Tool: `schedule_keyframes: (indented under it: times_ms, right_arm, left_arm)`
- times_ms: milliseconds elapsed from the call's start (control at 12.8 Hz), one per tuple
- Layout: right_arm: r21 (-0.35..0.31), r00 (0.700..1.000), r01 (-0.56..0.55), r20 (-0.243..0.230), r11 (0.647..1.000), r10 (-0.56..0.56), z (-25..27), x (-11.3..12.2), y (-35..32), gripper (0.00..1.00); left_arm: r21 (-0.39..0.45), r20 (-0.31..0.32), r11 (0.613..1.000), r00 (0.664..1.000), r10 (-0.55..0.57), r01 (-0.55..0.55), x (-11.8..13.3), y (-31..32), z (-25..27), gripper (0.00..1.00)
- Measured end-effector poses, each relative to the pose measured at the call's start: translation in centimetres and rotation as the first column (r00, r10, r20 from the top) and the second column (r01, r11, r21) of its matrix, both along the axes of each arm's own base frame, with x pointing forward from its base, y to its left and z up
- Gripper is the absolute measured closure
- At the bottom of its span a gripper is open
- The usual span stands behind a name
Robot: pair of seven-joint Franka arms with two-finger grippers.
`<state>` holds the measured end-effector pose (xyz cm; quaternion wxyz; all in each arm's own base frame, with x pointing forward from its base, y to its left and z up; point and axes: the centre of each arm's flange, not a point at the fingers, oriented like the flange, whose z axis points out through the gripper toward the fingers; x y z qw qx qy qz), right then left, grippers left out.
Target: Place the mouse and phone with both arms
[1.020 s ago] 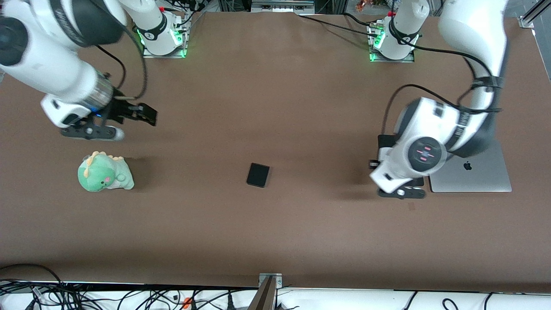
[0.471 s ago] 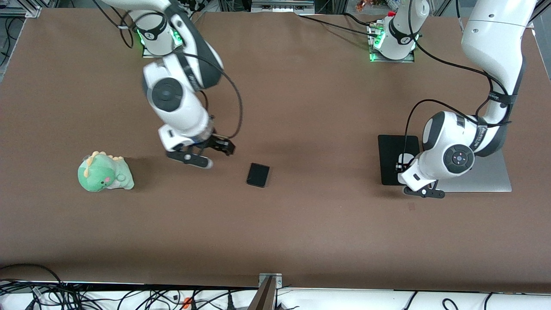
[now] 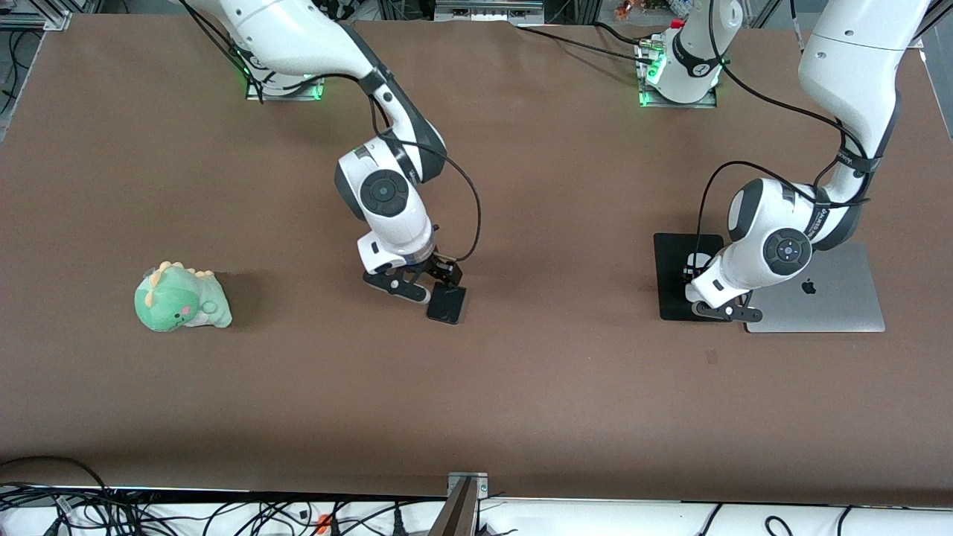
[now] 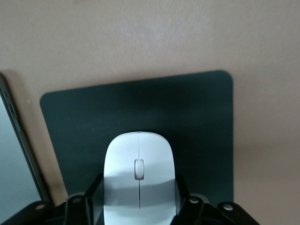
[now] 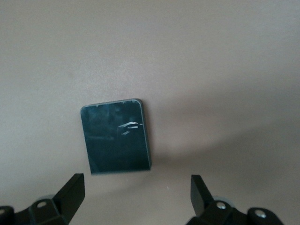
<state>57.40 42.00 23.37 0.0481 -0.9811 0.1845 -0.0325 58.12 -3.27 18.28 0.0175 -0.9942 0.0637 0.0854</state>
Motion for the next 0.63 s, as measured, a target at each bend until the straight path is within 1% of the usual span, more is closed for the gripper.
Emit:
schedule_keyframes:
  times_ms: [157,235,314,392,471,627]
  right_arm:
    - [0.008,1.0,-0.005,0.017,1.0,0.005,-2.1,-0.1,0.6,0.0]
    - [0.012,1.0,-0.009,0.026,1.0,0.009,-3.1,-0.3,0.9,0.0]
    - [0.016,0.999,-0.013,0.034,1.0,0.012,-4.1,-0.5,1.3,0.0]
    - [0.021,0.999,-0.016,0.043,1.0,0.015,-4.8,-0.6,1.5,0.0]
    - [0.025,0.999,-0.017,0.05,1.0,0.016,-5.4,-0.7,1.7,0.0]
    - [0.033,0.998,-0.015,0.061,0.999,0.013,-6.1,-0.5,2.1,0.0]
  left_arm:
    - [-0.001,0.002,1.0,1.0,-0.001,0.001,-0.1,0.0,0.0,0.12]
    - [-0.001,0.014,1.0,1.0,-0.002,0.002,0.1,-0.1,0.5,0.03]
    - [0.0,0.036,1.0,0.999,-0.002,0.002,0.5,-0.1,1.7,0.0]
    - [0.006,0.057,1.0,0.998,-0.002,0.002,1.2,0.0,3.5,0.0]
    - [0.019,0.056,1.0,0.998,-0.001,0.0,2.1,0.0,6.3,0.0]
    - [0.054,0.026,0.999,1.0,-0.003,0.001,4.3,-0.6,13.7,0.0]
